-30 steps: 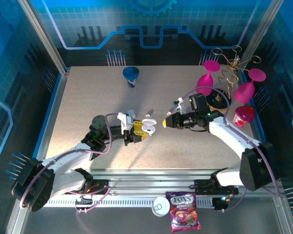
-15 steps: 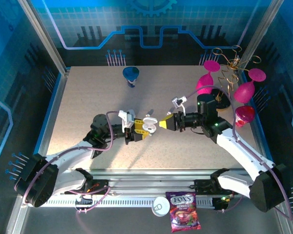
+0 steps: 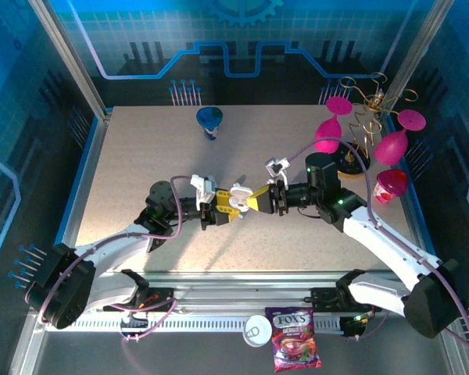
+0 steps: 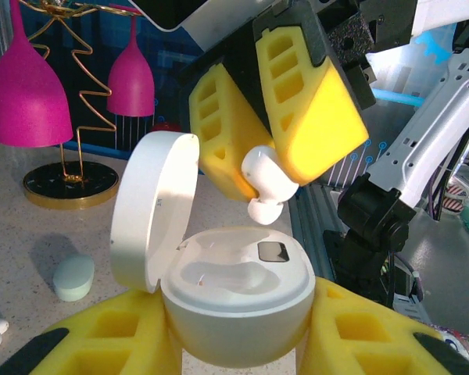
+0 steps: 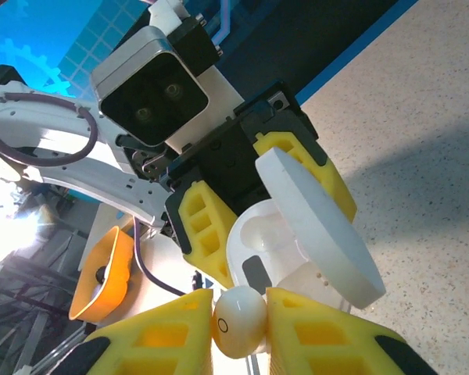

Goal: Insert the wireless bluetooth earbuds into the charging case

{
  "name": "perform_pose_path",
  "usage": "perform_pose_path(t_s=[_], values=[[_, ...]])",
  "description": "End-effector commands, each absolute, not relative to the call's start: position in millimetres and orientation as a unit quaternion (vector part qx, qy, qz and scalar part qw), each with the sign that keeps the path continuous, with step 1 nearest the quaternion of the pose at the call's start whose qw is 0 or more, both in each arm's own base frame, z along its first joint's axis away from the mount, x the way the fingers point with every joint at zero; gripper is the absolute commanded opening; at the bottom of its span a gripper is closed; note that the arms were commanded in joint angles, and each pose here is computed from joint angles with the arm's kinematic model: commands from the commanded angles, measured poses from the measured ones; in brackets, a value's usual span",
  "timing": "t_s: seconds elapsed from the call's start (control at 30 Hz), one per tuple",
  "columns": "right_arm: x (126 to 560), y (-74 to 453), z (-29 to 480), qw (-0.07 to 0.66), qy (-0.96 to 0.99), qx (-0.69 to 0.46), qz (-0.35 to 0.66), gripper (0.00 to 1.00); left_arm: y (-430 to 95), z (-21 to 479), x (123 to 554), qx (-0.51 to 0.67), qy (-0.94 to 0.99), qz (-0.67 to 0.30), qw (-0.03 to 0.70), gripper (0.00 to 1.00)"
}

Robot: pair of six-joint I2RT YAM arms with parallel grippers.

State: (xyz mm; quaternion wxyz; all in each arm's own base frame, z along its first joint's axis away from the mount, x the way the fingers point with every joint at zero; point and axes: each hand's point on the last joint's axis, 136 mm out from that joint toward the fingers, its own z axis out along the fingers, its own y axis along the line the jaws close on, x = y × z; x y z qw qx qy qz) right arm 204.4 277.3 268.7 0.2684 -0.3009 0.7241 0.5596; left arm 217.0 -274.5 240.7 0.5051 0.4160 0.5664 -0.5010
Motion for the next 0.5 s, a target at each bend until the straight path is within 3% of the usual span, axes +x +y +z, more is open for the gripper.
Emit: perform_pose_path(t_s=[0.0, 0.3, 0.47], values=[[208.1, 282.9, 273.1, 0.28, 0.726, -0.31, 0.546, 0.2, -275.2, 253.8, 215.7, 0.429, 0.541, -0.504, 0.519, 0.28], [208.6, 286.5, 257.5, 0.265, 0.746, -0.307, 0.528, 0.21, -274.9, 253.8, 217.6, 0.426, 0.535, -0.502, 0.529, 0.28], [211.2, 284.6, 250.0, 0.261, 0.76, -0.297, 0.516, 0.27, -275.5, 255.6, 218.3, 0.427, 0.531, -0.503, 0.531, 0.28]])
